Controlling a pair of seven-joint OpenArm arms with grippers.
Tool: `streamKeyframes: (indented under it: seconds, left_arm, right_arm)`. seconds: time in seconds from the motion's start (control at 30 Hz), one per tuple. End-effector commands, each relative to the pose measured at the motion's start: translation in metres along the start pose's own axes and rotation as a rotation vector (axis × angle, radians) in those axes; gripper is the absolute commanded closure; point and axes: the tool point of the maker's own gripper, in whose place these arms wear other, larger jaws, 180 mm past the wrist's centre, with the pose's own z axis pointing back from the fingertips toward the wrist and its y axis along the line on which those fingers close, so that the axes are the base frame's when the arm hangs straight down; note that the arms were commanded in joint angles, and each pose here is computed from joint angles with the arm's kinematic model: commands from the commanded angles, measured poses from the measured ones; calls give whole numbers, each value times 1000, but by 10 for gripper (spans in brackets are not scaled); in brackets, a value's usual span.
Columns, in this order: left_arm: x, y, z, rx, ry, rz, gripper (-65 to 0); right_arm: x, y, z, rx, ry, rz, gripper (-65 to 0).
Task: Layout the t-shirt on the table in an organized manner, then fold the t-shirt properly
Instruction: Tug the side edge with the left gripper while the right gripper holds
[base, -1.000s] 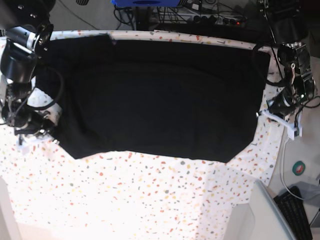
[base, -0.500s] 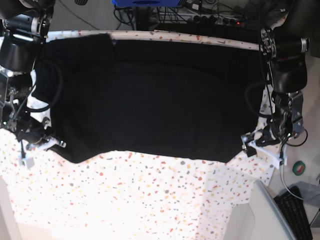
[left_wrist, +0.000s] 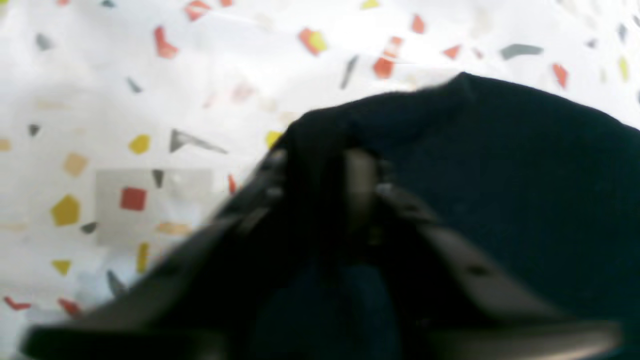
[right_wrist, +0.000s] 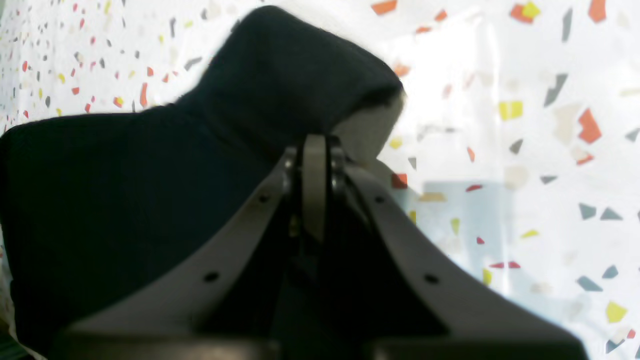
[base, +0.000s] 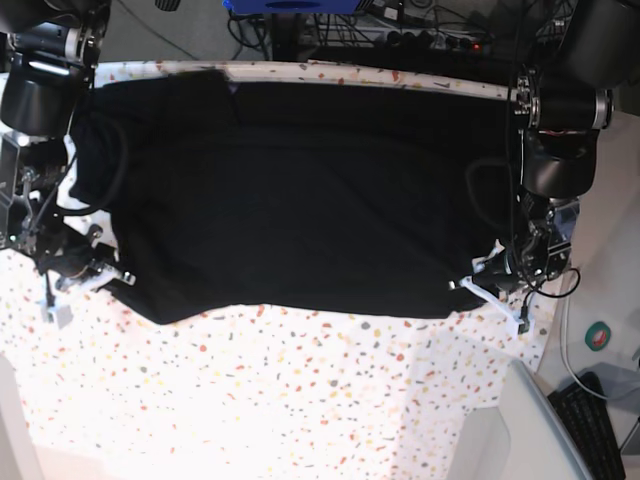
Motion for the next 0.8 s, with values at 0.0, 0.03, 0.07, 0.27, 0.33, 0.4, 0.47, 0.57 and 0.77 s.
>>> streamKeyframes:
  seconds: [0.0, 0.03, 0.07, 0.27, 0.33, 0.4, 0.47, 0.57, 0.77]
  left_arm:
    - [23, 3, 3, 6, -50, -3, -20]
    - [25, 2, 4, 4, -54, -5, 0]
    - [29, 1, 6, 1, -65, -11, 0]
    - [24, 11, 25, 101, -126, -166, 0]
    - [17, 7, 31, 138, -144, -219, 0]
    - [14, 6, 38, 168, -160, -269, 0]
    - [6, 7, 46, 205, -144, -344, 0]
    - [2, -3, 58, 241, -141, -446, 0]
    - [-18, -19, 70, 326, -112, -649, 0]
  right_arm:
    - [25, 1, 6, 7, -64, 13, 0]
    - [25, 1, 6, 7, -63, 13, 0]
    - [25, 1, 6, 7, -63, 13, 0]
    - [23, -1, 6, 4, -58, 13, 0]
    - [22, 0, 5, 4, -56, 13, 0]
    - [23, 0, 5, 3, -56, 17, 0]
    - [23, 0, 5, 4, -53, 19, 0]
    - [22, 0, 5, 4, -52, 18, 0]
    - [22, 0, 5, 4, -51, 19, 0]
